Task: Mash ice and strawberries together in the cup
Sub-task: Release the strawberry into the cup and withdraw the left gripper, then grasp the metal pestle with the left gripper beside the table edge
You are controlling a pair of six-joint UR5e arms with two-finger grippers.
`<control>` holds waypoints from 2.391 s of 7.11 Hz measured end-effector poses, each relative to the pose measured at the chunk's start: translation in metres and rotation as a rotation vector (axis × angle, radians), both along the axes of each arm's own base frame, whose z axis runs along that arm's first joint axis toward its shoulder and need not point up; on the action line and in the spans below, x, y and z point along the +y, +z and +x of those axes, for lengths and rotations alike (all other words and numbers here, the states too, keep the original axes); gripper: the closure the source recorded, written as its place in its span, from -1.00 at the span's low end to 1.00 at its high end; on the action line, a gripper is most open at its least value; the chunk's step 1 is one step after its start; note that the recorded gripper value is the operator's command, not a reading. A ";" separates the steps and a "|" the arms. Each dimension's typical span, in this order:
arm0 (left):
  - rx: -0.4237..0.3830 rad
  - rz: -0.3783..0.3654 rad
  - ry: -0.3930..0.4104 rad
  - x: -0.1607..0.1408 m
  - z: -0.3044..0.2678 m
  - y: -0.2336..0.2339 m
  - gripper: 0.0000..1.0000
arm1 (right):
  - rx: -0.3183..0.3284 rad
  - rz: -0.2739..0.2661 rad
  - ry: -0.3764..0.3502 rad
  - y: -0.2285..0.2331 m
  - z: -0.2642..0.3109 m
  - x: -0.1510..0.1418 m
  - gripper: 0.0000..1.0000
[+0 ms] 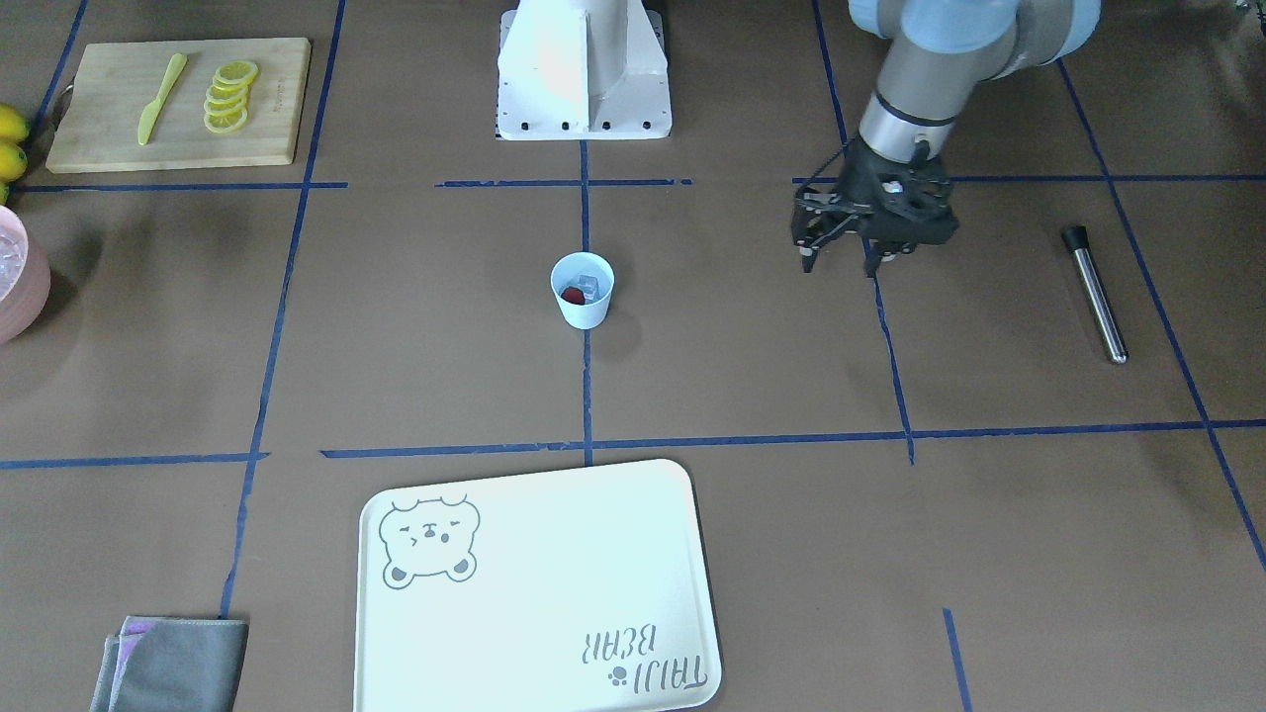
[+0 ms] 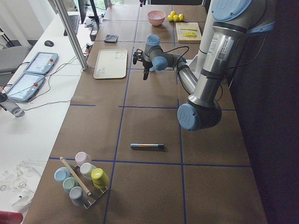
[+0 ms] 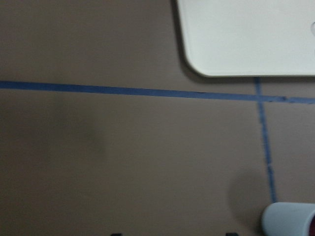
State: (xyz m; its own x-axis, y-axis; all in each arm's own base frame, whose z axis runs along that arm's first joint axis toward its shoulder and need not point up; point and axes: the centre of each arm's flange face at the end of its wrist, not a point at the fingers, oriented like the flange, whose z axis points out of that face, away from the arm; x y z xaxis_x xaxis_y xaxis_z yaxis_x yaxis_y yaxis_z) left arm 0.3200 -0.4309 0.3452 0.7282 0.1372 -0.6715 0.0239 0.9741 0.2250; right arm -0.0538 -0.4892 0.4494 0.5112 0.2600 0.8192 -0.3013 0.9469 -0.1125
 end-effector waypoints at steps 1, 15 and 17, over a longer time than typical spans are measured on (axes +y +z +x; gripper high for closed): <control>-0.102 0.021 0.040 -0.007 -0.049 0.052 -0.56 | -0.002 0.004 0.000 -0.002 0.000 0.000 -1.00; -0.010 -0.253 0.079 -0.073 -0.133 0.316 1.00 | -0.007 0.028 0.002 -0.013 0.001 0.002 -1.00; 0.132 -0.161 0.075 -0.084 -0.120 0.211 1.00 | -0.008 0.037 0.002 -0.017 0.001 0.004 -1.00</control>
State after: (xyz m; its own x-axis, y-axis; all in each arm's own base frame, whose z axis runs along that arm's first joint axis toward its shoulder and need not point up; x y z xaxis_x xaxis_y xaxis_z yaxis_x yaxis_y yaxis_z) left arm 0.1997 -0.5144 0.5560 0.6242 0.0705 -0.7781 -0.0307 0.9974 0.0657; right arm -0.0528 -0.4853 0.4320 0.5040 0.2305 0.8324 -0.3027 0.9497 -0.0797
